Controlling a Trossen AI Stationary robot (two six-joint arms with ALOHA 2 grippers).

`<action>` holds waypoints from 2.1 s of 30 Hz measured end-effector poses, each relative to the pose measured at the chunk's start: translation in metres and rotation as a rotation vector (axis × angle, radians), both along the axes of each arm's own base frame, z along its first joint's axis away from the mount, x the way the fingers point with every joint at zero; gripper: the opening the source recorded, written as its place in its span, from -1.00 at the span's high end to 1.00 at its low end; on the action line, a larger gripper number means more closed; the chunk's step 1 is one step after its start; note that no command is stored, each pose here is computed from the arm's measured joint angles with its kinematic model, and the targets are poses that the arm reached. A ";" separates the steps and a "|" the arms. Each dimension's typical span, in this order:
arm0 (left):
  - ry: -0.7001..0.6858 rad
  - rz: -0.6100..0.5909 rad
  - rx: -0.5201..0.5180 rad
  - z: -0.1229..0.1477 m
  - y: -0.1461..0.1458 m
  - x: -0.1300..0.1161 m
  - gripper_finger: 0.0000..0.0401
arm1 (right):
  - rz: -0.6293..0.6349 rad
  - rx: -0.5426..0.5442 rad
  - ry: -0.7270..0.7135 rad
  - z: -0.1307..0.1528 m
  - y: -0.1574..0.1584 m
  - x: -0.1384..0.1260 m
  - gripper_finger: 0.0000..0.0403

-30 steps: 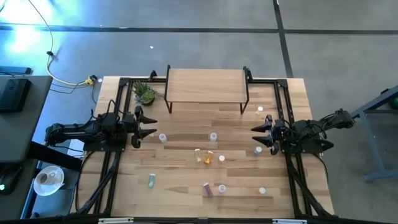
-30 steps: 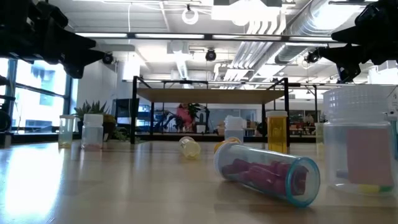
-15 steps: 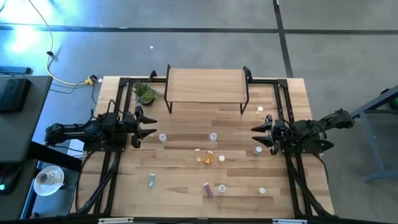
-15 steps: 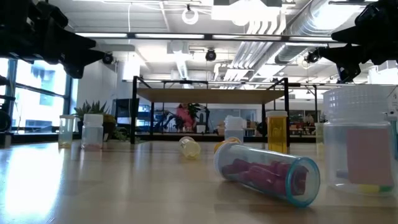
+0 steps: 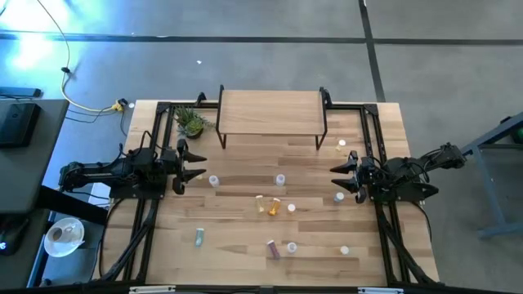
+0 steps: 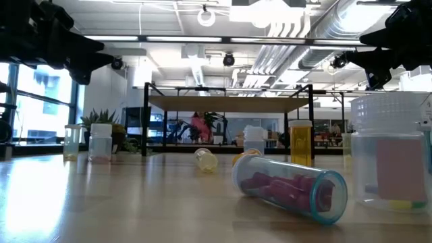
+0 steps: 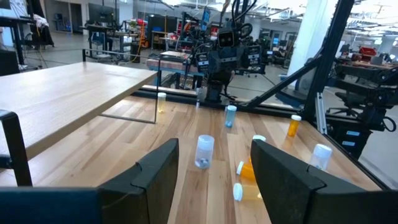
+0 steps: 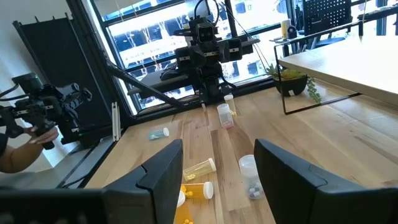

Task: Pick and place medicine bottles onto shelf by color
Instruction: Put the transparent pill bottle on the shelf

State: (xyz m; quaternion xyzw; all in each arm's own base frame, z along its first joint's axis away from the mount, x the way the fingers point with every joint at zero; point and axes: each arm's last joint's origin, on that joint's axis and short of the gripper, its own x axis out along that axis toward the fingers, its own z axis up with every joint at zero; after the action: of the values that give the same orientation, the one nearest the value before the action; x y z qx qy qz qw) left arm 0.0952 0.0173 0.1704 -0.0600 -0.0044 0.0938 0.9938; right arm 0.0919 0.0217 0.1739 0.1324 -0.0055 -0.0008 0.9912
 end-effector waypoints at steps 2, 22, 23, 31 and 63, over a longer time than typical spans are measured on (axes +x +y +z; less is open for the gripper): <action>-0.002 0.000 -0.009 0.000 0.000 0.000 0.05 | 0.000 0.000 0.000 0.000 0.000 0.000 0.06; 0.090 0.047 -0.075 -0.008 0.003 0.007 -0.21 | 0.000 0.000 0.000 0.000 0.000 0.000 0.06; 0.082 0.048 -0.072 -0.007 0.003 0.007 -0.21 | 0.000 0.000 0.000 0.000 0.000 0.000 0.06; 0.083 0.113 -0.012 0.014 0.005 0.010 -0.21 | 0.000 0.000 0.000 0.000 0.000 0.000 0.06; 0.762 -0.026 -0.204 0.016 0.007 0.060 -0.21 | 0.000 0.000 -0.001 0.000 0.000 0.000 0.06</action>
State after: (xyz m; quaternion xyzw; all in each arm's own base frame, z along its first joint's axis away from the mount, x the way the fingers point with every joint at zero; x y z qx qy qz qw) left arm 0.1554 0.0245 0.1861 -0.1194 0.3747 0.0969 0.9143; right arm 0.0919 0.0217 0.1740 0.1325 -0.0058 -0.0008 0.9912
